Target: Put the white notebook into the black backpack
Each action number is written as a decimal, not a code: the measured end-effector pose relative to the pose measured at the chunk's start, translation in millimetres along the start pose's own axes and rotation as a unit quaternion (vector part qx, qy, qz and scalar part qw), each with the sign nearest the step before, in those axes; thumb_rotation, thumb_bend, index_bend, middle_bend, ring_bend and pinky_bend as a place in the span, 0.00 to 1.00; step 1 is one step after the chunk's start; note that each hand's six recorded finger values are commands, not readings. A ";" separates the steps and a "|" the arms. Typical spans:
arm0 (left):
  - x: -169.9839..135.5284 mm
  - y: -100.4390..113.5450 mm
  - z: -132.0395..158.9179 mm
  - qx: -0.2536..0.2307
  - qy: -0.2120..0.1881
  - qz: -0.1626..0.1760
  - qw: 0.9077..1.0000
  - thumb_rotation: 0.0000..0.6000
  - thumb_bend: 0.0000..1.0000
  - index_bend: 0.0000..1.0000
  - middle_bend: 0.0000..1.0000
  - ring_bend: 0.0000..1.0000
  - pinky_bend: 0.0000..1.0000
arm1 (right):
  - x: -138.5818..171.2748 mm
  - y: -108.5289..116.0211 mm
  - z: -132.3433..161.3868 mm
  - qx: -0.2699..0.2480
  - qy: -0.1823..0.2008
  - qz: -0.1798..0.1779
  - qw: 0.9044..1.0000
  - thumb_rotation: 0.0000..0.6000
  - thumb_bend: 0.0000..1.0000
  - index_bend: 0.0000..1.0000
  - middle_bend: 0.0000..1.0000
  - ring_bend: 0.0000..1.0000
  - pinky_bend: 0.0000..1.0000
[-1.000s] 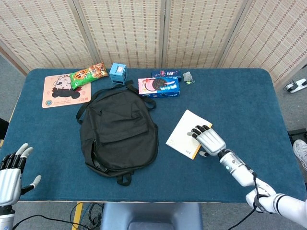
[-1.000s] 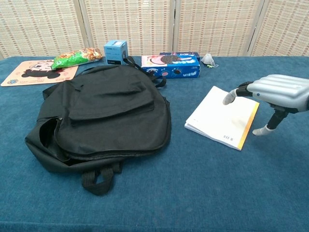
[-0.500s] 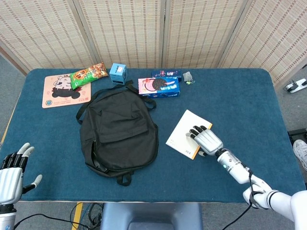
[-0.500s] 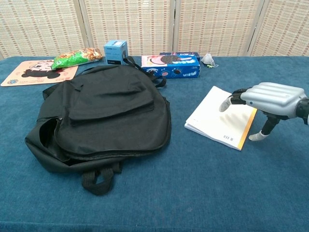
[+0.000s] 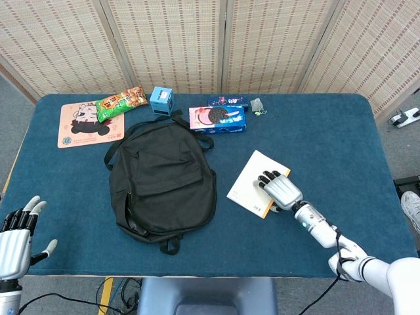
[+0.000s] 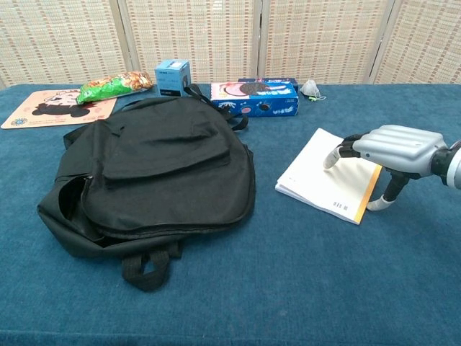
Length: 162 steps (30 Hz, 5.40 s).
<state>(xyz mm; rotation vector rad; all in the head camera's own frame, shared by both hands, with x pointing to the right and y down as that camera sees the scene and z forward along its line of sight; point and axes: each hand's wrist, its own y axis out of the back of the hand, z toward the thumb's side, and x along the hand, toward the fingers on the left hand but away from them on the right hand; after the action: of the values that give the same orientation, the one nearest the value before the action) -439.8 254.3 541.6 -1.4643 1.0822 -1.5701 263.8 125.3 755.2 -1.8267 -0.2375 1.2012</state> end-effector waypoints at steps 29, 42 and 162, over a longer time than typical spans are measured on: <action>-2.3 -1.6 -5.2 -0.001 0.007 -0.001 1.000 1.00 0.22 0.14 0.12 0.15 0.14 | -26.8 9.7 6.1 0.002 0.013 -0.014 1.000 1.00 0.55 0.32 0.33 0.14 0.20; -0.1 -1.7 -7.8 -0.002 0.008 -0.001 1.000 1.00 0.22 0.14 0.12 0.15 0.14 | -39.7 22.7 3.5 0.001 0.009 -0.019 1.000 1.00 0.58 0.34 0.34 0.19 0.20; 127.7 -134.2 218.4 0.032 -0.334 -0.199 0.921 1.00 0.22 0.32 0.12 0.18 0.16 | 101.7 162.0 -105.8 0.018 -0.154 -0.243 0.957 1.00 0.60 0.67 0.53 0.33 0.24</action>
<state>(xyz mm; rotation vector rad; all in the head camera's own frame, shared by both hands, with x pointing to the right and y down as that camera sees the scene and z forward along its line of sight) -229.6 167.1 715.4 -2.0496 0.3426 -1.1703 352.4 31.4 578.8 -1.4239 -0.7890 1.1157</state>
